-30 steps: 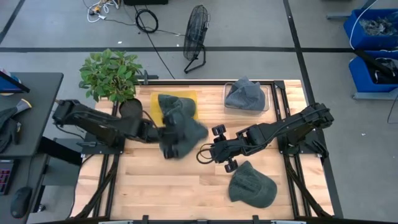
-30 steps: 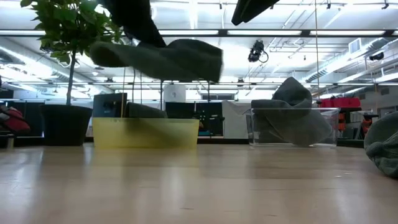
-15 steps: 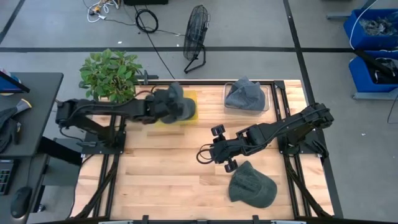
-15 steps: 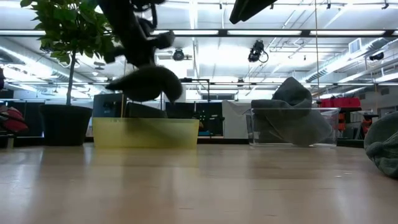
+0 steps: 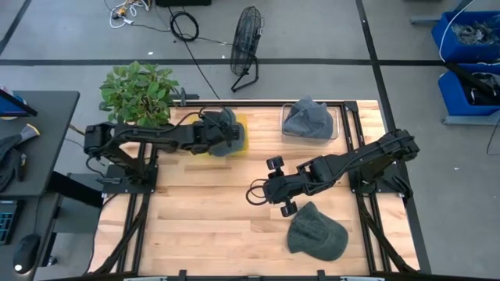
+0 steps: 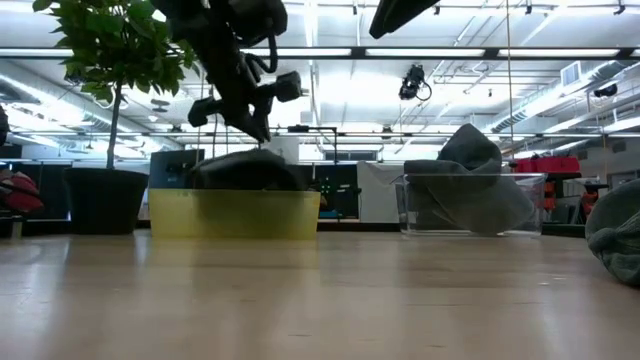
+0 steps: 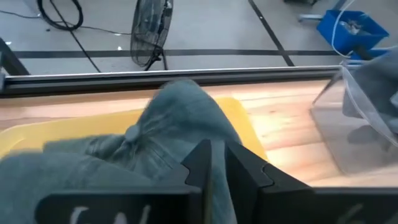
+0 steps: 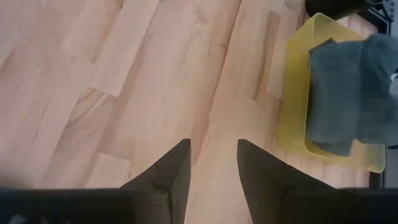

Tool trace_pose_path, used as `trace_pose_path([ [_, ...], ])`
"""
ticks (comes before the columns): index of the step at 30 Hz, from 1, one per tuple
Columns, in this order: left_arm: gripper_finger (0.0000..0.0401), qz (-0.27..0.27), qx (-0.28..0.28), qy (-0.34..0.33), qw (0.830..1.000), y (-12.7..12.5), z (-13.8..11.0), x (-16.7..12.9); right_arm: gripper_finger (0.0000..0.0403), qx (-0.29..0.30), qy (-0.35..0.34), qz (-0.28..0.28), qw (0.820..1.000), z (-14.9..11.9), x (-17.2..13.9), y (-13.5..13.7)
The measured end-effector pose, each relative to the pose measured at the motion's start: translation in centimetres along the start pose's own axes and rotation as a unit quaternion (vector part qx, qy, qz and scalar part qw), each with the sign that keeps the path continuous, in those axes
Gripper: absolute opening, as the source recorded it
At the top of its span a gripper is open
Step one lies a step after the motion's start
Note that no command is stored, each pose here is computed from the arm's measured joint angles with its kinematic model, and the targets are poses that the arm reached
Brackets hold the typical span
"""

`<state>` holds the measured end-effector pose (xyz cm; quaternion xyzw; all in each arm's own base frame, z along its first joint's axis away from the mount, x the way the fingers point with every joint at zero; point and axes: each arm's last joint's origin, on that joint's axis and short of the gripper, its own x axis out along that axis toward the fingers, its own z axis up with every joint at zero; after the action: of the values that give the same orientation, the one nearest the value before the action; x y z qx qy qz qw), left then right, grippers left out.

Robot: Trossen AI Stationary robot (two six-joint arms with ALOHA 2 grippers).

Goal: Pick & Place hat
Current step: Put the left black cap into the yellow bin

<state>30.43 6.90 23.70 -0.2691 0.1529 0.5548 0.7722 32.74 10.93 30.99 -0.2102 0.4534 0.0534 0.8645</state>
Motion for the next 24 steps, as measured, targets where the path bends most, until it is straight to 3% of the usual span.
trace_pose_path([
  [5,0.0074,-0.005,0.006,-0.003,1.0,-0.1,0.1,0.0,0.0134,0.0,0.0,0.0,1.0,0.0,0.0,0.0],
  [8,0.0084,-0.017,0.103,-0.014,0.994,-0.3,0.6,-0.4,0.0134,0.0,0.001,0.0,1.0,0.0,0.0,0.0],
  [10,0.0085,-0.035,0.202,-0.034,0.978,-0.5,1.4,-1.2,0.0134,0.002,0.002,0.0,1.0,0.0,0.0,0.0],
  [13,0.0082,-0.055,0.363,-0.058,0.929,-0.6,2.1,-2.7,0.0134,0.01,0.004,0.002,1.0,-0.1,0.0,0.0],
  [16,0.0083,-0.07,0.475,-0.069,0.875,-0.2,2.9,-4.1,0.0134,0.007,0.006,0.002,1.0,-0.1,0.0,0.0],
  [20,0.0093,-0.077,0.589,-0.039,0.803,0.9,2.9,-4.7,0.0134,-0.008,0.005,0.002,1.0,-0.1,0.0,0.0],
  [24,0.0102,-0.07,0.697,0.01,0.714,2.1,2.3,-4.5,0.0134,-0.014,0.0,0.001,1.0,0.0,0.0,0.0],
])
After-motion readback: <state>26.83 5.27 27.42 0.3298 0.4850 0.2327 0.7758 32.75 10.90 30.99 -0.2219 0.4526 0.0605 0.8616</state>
